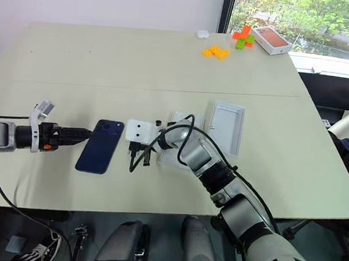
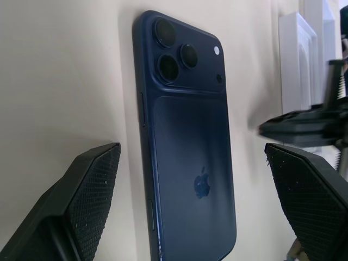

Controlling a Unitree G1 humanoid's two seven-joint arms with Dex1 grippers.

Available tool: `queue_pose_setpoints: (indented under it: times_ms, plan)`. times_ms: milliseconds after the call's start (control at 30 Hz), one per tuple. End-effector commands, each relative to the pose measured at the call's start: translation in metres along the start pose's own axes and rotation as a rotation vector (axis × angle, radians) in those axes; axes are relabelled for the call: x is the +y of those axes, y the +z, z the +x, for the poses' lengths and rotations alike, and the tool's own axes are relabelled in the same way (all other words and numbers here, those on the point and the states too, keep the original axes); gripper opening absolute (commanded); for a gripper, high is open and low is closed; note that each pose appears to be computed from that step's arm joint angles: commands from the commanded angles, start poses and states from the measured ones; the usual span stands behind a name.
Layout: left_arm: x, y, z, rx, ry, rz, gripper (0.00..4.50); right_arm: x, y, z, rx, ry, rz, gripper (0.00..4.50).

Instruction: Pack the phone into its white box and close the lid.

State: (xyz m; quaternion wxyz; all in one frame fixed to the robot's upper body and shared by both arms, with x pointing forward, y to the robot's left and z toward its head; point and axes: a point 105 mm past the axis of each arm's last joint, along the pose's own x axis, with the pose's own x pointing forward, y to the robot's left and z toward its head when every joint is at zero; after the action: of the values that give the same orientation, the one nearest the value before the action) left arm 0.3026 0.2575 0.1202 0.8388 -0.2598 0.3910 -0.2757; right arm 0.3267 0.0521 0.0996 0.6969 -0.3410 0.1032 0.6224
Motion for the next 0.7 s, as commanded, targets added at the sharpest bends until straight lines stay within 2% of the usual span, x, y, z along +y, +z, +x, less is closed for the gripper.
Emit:
queue_pose_setpoints:
  times_ms: [33,267,500,700]
  plan:
    - [0.001,-0.010,0.013,0.057,0.004,-0.020,4.50,-0.004,0.012,0.008,0.038,-0.011,-0.045,0.04]
    - [-0.007,-0.013,0.024,0.060,-0.041,-0.030,4.50,-0.005,0.019,0.020,0.039,-0.039,0.023,0.04]
    - [-0.013,-0.027,0.034,0.084,-0.090,-0.074,4.50,-0.009,0.018,0.029,0.046,-0.083,0.028,0.04]
    - [-0.028,-0.023,0.037,0.073,-0.146,-0.078,4.50,-0.013,0.018,0.026,0.023,-0.079,0.038,0.04]
